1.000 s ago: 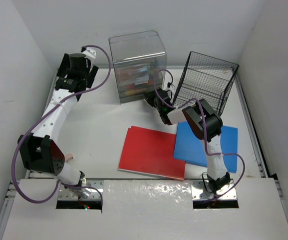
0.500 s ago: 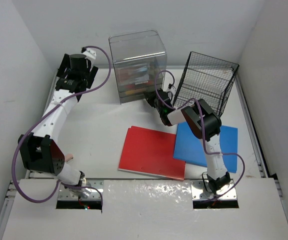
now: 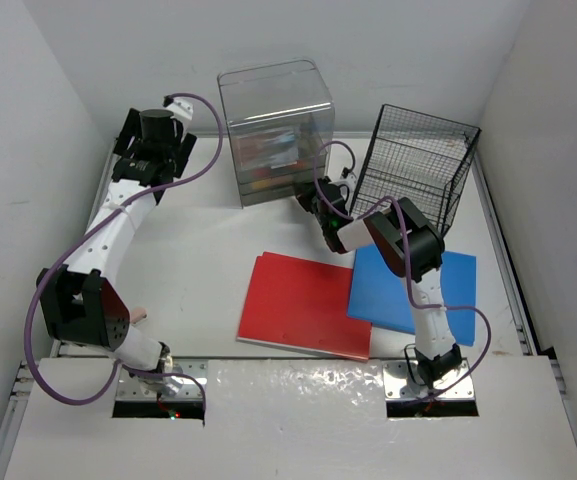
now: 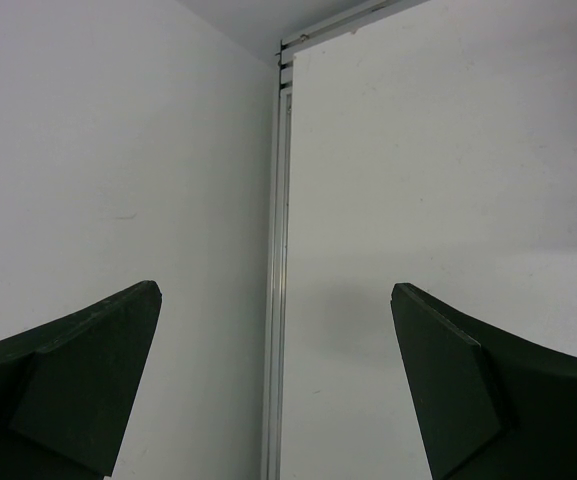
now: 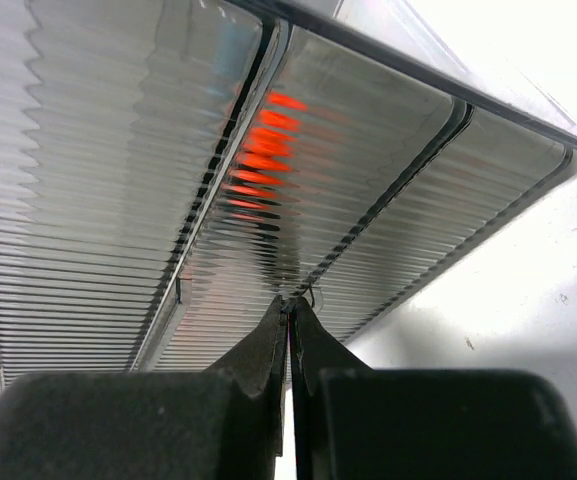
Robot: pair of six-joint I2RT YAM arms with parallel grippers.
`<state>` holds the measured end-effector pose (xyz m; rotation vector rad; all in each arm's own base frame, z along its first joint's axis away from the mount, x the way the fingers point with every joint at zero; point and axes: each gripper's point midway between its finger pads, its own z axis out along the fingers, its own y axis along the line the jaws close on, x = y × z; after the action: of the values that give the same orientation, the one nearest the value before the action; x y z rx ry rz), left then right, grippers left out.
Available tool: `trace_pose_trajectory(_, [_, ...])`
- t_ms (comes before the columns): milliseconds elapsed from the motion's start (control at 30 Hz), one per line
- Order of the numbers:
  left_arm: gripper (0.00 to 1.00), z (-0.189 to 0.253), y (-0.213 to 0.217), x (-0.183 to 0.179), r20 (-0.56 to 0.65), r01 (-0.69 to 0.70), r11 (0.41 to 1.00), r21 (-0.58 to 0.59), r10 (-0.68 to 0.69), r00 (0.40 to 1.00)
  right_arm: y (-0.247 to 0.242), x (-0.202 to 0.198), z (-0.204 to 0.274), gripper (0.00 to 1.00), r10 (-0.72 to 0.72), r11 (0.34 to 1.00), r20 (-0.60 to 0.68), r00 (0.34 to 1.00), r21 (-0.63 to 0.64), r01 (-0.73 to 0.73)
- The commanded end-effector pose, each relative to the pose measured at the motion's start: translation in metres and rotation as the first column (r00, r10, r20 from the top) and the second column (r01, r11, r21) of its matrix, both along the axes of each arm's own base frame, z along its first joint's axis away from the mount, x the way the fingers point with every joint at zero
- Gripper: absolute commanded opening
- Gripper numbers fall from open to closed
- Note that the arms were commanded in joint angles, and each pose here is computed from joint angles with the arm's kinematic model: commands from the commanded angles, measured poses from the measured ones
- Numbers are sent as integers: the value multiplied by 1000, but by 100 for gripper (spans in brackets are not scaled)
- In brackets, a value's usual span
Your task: Organize the desk
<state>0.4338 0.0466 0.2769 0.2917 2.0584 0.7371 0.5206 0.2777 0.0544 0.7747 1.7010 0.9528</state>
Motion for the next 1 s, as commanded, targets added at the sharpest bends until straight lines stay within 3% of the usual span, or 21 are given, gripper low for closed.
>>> trace_pose_trajectory(0, [100,12,6,2,54,-20,1000,7,20,998,-6,11,19,0,-32,999,55,998,23,31])
trace_pose_trajectory(133, [100,11,5,2,52,-16,1000,5,16,999,-4,9,20,0,-2,1000,59,998,-16,3])
trace_pose_trajectory(233, [100,10,4,2,48,-11,1000,5,11,999,9,2,28,0,97,977,85,992,-197,-78])
trace_pose_trajectory(267, [100,9,4,2,45,-11,1000,6,11,999,18,-5,29,3,157,938,108,982,-326,-115])
trace_pose_trajectory(333, [100,9,4,2,43,-11,1000,7,10,999,28,-15,38,8,231,875,122,965,-461,-151])
trace_pose_trajectory(433, [100,7,5,1,36,-9,1000,12,8,999,27,-31,36,17,333,685,113,936,-712,-157])
trace_pose_trajectory(500, [100,6,5,1,34,-8,1000,13,8,999,27,-38,32,23,374,574,88,923,-804,-155])
trace_pose_trajectory(533, [99,6,5,0,34,-8,1000,13,8,999,28,-40,35,25,430,454,81,899,-880,-138])
trace_pose_trajectory(600, [100,6,6,0,33,-10,1000,16,9,999,29,-43,33,33,492,308,51,869,-944,-119])
trace_pose_trajectory(633, [100,7,6,-1,35,-10,1000,20,9,999,31,-47,34,36,563,131,21,827,-989,-64])
trace_pose_trajectory(700, [99,7,6,-1,34,-11,1000,25,10,999,31,-50,37,43,605,-38,-9,796,-999,18])
trace_pose_trajectory(733, [100,7,7,-1,32,-12,1000,27,11,999,30,-50,39,47,635,-192,-52,771,-977,93])
trace_pose_trajectory(833, [100,8,8,-2,32,-17,999,34,16,999,27,-50,27,51,668,-432,-177,723,-883,183])
trace_pose_trajectory(933, [100,7,10,-3,29,-22,999,41,21,999,21,-43,19,51,642,-568,-228,732,-783,254])
trace_pose_trajectory(967, [100,7,10,-2,29,-22,999,41,21,999,21,-38,25,51,634,-574,-197,748,-768,284])
